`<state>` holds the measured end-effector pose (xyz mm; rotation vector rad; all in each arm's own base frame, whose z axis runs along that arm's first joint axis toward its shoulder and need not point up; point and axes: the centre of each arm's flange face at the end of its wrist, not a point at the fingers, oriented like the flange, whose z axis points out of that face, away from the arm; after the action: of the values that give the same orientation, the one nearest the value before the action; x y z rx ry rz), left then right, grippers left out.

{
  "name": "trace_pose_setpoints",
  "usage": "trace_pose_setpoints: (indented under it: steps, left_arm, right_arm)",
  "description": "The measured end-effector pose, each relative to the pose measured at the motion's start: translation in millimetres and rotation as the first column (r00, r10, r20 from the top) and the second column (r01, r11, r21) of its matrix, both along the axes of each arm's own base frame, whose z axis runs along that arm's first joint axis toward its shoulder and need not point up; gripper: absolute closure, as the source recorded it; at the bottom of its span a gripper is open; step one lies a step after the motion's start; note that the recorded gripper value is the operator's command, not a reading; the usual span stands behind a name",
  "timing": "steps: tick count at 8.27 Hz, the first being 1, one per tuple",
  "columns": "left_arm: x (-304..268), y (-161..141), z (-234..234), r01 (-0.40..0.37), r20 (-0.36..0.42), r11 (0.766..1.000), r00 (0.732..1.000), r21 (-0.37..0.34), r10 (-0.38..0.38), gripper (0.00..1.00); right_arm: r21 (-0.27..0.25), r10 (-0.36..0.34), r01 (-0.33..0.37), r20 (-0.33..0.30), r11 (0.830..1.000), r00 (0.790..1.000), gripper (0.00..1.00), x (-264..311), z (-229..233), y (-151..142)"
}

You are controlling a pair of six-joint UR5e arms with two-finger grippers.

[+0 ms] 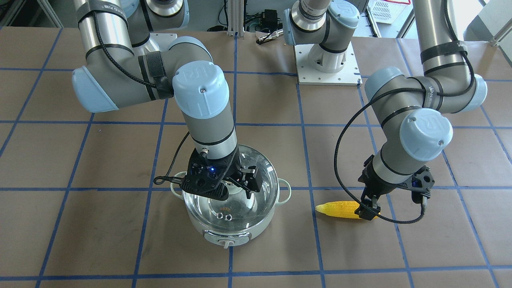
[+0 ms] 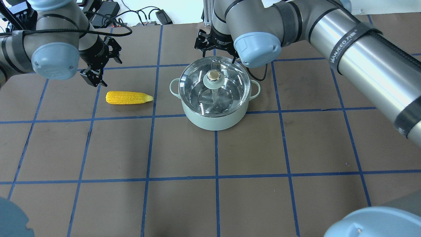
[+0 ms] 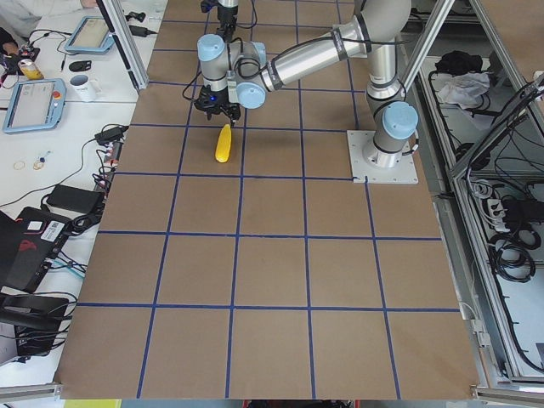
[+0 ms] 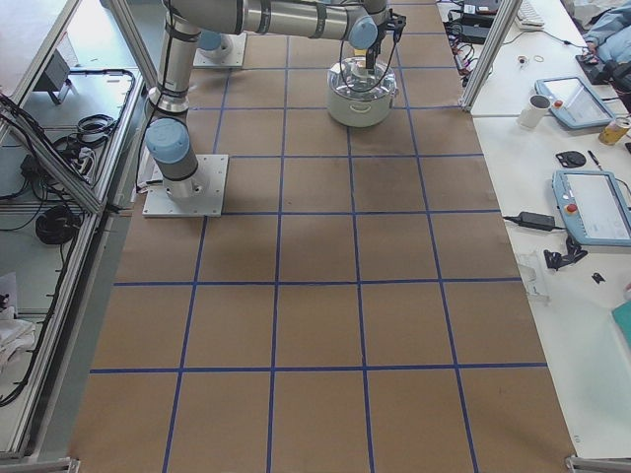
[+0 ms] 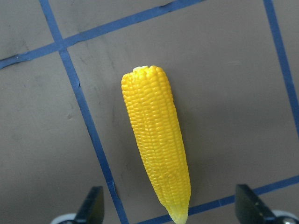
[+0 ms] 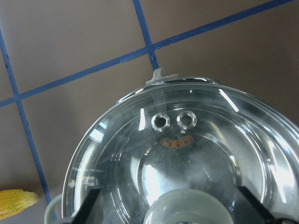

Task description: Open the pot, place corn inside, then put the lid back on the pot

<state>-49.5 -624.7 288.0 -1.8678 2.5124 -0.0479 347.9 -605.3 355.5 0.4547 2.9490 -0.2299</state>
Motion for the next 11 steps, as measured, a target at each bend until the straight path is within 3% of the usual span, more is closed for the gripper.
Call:
trace_pose_setpoints:
  steps: [3,7,8,9,11]
  left_arm:
    - [3,-7,-44,-0.037,0.004,0.997,0.999,0.07,0.037,0.0]
    - [25,-11,-71,-0.093,0.003,0.989,0.996,0.111,0.094,0.0]
    - [26,-12,-77,-0.097,0.003,0.988,0.995,0.121,0.098,0.0]
    - [27,-12,-83,-0.099,0.002,0.987,0.995,0.13,0.099,0.0]
    - [27,-13,-91,-0.101,0.001,0.985,0.995,0.142,0.102,0.0]
  right_arm:
    - [0.025,-0.035,0.036,-0.014,0.999,0.999,0.0,7,-12,4]
    - [0.063,-0.033,0.037,-0.059,0.997,0.998,0.05,9,-10,15]
    - [0.07,-0.028,0.032,-0.059,0.997,0.998,0.18,11,-10,17]
    - [0.072,-0.024,0.028,-0.057,0.997,0.998,0.43,12,-10,18]
    - [0.069,0.005,0.0,-0.067,0.998,0.998,0.6,12,-11,18]
